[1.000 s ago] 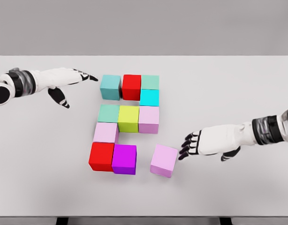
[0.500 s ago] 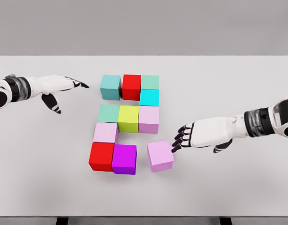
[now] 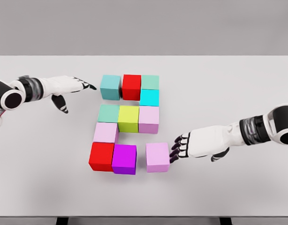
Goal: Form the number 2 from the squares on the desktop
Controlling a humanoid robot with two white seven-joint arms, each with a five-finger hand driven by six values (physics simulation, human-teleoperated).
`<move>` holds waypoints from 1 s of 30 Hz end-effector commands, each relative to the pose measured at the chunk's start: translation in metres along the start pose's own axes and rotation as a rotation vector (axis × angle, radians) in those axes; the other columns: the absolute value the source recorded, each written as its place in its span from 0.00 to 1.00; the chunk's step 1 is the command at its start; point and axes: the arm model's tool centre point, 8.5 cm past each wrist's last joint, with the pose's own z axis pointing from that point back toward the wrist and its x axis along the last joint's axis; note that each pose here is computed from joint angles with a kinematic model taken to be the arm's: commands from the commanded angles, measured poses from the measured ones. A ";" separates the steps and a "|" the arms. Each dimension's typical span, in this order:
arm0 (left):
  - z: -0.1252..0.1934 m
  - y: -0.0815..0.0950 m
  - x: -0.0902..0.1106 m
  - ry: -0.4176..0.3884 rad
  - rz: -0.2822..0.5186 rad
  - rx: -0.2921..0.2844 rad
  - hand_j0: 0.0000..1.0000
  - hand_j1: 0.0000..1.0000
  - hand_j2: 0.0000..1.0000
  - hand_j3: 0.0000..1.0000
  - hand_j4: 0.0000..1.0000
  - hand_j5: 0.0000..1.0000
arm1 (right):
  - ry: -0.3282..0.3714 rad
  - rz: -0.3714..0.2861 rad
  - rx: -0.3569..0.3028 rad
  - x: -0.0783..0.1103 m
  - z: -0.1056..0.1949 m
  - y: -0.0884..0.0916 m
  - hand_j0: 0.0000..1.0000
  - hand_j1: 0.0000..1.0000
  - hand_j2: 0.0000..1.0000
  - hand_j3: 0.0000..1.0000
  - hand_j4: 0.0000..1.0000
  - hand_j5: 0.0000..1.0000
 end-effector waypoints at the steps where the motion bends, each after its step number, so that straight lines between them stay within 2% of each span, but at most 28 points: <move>1: -0.003 0.001 0.004 -0.008 0.000 0.003 1.00 1.00 1.00 1.00 1.00 1.00 | -0.004 -0.003 -0.003 0.001 -0.001 -0.001 1.00 1.00 1.00 1.00 1.00 1.00; 6: -0.005 0.000 0.005 -0.002 -0.014 -0.002 1.00 1.00 1.00 1.00 1.00 1.00 | -0.017 0.000 -0.008 0.003 -0.006 -0.002 1.00 1.00 1.00 1.00 1.00 1.00; 9: -0.006 -0.002 0.003 0.003 -0.010 -0.007 1.00 1.00 1.00 1.00 1.00 1.00 | 0.004 -0.001 -0.008 -0.001 0.002 -0.002 1.00 1.00 1.00 1.00 1.00 1.00; 18: -0.011 -0.004 0.005 0.004 -0.017 -0.015 1.00 1.00 1.00 1.00 1.00 1.00 | 0.128 -0.080 0.007 -0.043 0.022 0.012 1.00 1.00 1.00 1.00 1.00 1.00; 24: -0.013 -0.004 0.008 -0.003 -0.018 -0.014 1.00 1.00 1.00 1.00 1.00 1.00 | 0.103 -0.066 0.003 -0.038 0.014 0.007 1.00 1.00 1.00 1.00 1.00 1.00; 25: -0.013 -0.004 0.008 -0.003 -0.018 -0.014 1.00 1.00 1.00 1.00 1.00 1.00 | 0.078 -0.054 -0.005 -0.033 0.005 0.003 1.00 1.00 1.00 1.00 1.00 1.00; 30: -0.013 -0.006 0.008 -0.003 -0.015 -0.017 1.00 1.00 1.00 1.00 1.00 1.00 | 0.021 -0.004 -0.019 -0.013 -0.003 -0.009 1.00 1.00 1.00 1.00 1.00 1.00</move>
